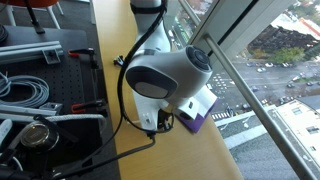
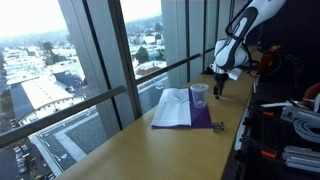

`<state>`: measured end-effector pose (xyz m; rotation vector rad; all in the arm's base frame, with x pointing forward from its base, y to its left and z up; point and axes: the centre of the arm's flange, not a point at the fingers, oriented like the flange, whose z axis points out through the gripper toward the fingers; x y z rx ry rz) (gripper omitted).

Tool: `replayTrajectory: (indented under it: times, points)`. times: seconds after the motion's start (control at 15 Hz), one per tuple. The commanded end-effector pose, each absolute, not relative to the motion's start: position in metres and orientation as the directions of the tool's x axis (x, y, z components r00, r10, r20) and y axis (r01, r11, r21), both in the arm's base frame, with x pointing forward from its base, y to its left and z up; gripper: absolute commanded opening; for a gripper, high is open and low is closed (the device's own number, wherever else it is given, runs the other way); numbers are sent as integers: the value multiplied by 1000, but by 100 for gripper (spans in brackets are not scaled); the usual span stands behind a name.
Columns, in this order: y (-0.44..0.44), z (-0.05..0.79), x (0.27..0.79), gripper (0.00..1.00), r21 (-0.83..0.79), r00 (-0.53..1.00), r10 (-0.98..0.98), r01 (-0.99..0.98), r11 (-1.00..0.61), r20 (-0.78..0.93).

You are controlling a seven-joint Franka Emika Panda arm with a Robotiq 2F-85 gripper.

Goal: Pick up the clear straw and put it through the top hole into the clear plastic cup

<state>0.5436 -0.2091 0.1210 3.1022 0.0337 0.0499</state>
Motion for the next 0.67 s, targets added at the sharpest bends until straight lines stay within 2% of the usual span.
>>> replayTrajectory:
  times: [0.0, 0.27, 0.6]
  points:
    - [-211, 115, 549, 31, 48, 999, 14, 12, -999, 47]
    - [-214, 117, 551, 1, 52, 999, 1, -2, -999, 52]
    - [-213, 120, 548, 2, 60, 999, -13, -16, -998, 50]
